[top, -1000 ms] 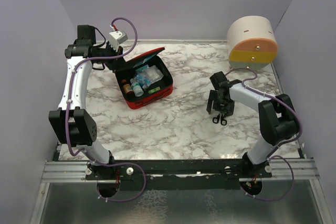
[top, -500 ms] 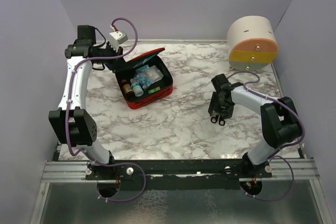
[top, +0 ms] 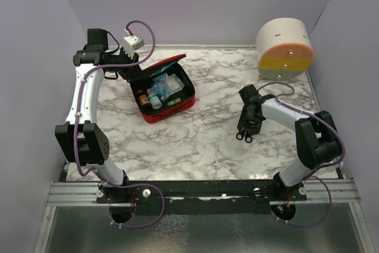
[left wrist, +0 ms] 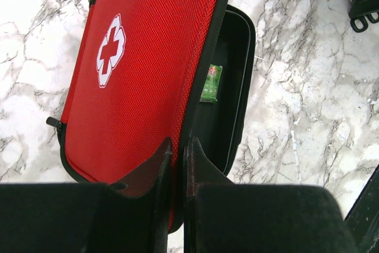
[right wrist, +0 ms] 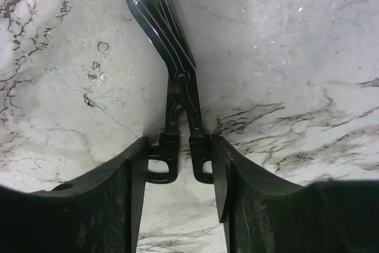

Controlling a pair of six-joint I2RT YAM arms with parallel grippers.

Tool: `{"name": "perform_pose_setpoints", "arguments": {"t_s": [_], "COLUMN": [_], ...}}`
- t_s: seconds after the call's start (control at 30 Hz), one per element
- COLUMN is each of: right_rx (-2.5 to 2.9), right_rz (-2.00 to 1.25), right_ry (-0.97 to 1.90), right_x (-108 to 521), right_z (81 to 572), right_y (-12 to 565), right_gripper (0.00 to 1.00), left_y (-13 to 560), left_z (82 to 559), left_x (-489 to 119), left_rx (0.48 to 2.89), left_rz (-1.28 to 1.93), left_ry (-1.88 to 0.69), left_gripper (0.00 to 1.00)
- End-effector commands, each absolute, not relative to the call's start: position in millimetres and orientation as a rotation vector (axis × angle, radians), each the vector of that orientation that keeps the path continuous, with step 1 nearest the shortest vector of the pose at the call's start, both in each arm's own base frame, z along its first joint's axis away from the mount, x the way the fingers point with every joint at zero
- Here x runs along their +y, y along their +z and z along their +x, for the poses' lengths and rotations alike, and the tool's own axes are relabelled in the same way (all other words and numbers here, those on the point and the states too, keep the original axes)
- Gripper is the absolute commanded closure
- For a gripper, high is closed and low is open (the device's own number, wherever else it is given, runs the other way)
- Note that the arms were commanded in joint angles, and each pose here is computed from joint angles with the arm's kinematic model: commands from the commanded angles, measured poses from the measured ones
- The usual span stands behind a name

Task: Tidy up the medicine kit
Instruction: Pick up the scissors from the center of the board.

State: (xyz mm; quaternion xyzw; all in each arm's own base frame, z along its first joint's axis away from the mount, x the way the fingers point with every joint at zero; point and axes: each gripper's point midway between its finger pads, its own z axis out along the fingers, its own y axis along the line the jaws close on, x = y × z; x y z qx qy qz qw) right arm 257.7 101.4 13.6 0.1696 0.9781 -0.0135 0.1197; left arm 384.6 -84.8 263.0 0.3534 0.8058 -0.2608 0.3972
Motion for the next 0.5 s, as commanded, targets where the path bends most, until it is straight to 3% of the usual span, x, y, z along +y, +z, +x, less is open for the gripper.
{"name": "perform_pose_setpoints", "arguments": {"t_s": [0.0, 0.13, 0.47], "right_rx": [2.945, 2.954, 2.96], "right_rz": [0.517, 0.519, 0.532], "right_ry": [-0.159, -0.173, -0.21], "right_x": [86.4, 85.2, 81.7], "right_z": [229.8, 227.4, 225.6], "right_y": [-3.6, -4.6, -5.7], "right_gripper": [0.56, 0.63, 0.99], "left_y": [271.9, 272.6, 272.3], "left_z": [370.0, 370.1, 371.0], "left_x": [-77.8, -77.4, -77.7], "left_rx": [2.076, 2.075, 2.076], "left_rz": [0.876, 0.876, 0.876], "left_ry": [-0.621, -0.619, -0.622], "left_gripper": [1.0, 1.0, 1.0]}}
